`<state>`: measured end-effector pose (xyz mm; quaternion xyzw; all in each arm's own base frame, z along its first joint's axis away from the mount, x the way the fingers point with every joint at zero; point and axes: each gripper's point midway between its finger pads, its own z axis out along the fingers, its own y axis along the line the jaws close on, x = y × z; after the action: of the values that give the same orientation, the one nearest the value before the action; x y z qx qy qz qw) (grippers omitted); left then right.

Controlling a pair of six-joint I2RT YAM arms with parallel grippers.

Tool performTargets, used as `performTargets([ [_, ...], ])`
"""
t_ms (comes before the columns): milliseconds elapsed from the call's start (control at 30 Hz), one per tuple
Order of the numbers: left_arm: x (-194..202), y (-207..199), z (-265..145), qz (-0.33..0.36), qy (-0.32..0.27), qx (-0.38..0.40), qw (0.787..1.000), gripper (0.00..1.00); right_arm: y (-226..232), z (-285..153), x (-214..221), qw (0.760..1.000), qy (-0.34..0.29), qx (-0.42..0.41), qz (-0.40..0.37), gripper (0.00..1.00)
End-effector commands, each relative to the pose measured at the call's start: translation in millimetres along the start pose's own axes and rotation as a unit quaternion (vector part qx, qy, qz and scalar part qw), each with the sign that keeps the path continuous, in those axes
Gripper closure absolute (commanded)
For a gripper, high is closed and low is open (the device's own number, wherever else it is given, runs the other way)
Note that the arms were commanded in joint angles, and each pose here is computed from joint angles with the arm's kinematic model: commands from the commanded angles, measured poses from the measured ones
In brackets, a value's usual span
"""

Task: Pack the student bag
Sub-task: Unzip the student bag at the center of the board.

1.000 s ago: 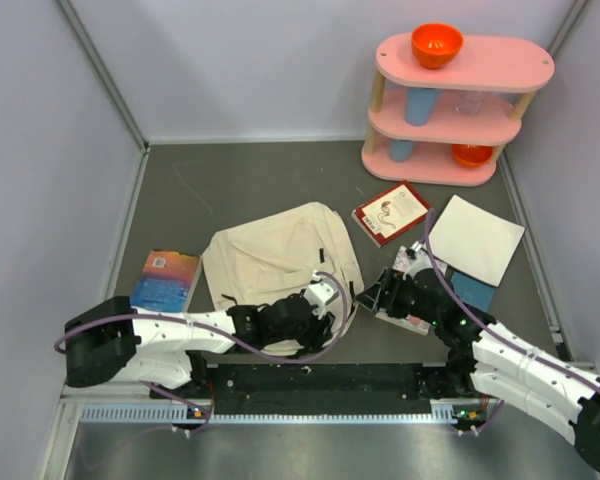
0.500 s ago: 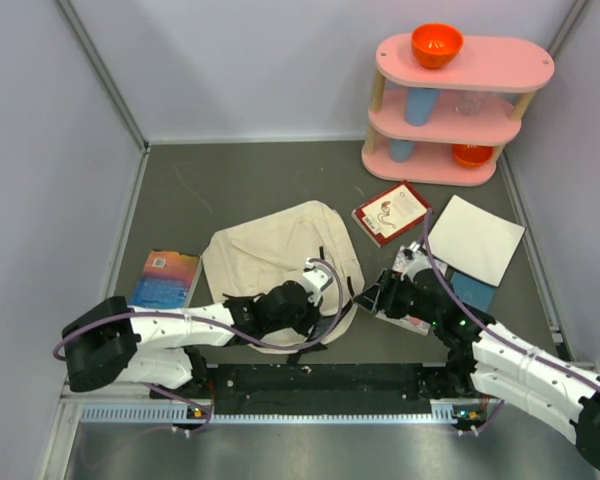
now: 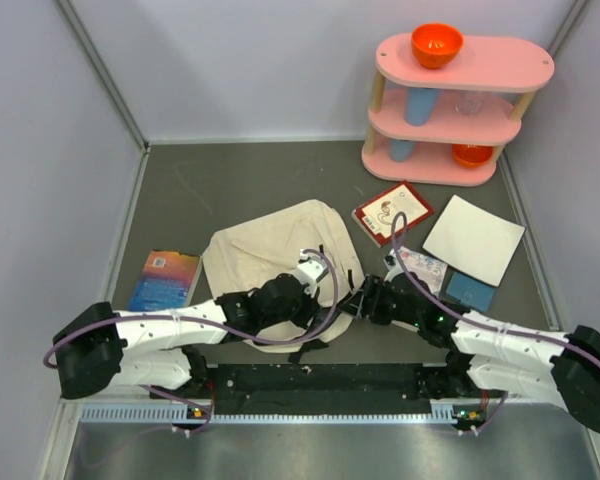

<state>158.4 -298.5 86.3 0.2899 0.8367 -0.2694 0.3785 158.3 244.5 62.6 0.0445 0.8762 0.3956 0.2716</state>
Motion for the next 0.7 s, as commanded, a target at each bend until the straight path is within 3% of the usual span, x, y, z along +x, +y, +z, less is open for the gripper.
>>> performTargets([
  [0, -32.3, -6.8, -7.4, -0.010, -0.052, 0.011, 0.999, 1.00, 24.1, 12.7, -21.6, 0.999, -0.042, -0.034, 0.008, 0.38],
  [33, -32.7, -7.6, -8.5, -0.013, -0.054, 0.013, 0.998, 1.00, 23.6, 14.9, -23.5, 0.999, -0.045, -0.029, 0.009, 0.39],
  [133, -35.1, -4.4, -11.0, -0.017, -0.063, 0.005, 0.998, 1.00, 19.8, 23.4, -24.0, 0.999, -0.043, -0.014, 0.008, 0.56],
  [300, -49.4, 17.9, -25.4, -0.035, -0.091, -0.047, 0.994, 1.00, -6.9, 28.2, -22.6, 0.998, -0.053, 0.039, 0.013, 0.88],
  [333, -47.5, 30.5, -29.2, -0.044, -0.088, -0.069, 0.993, 1.00, -12.3, 28.3, -24.9, 0.997, -0.061, 0.052, 0.012, 0.99],
  [667, -85.7, 98.1, -86.2, -0.091, -0.172, -0.152, 0.969, 1.00, -32.4, 39.0, -13.6, 0.995, -0.046, 0.083, 0.018, 1.00],
])
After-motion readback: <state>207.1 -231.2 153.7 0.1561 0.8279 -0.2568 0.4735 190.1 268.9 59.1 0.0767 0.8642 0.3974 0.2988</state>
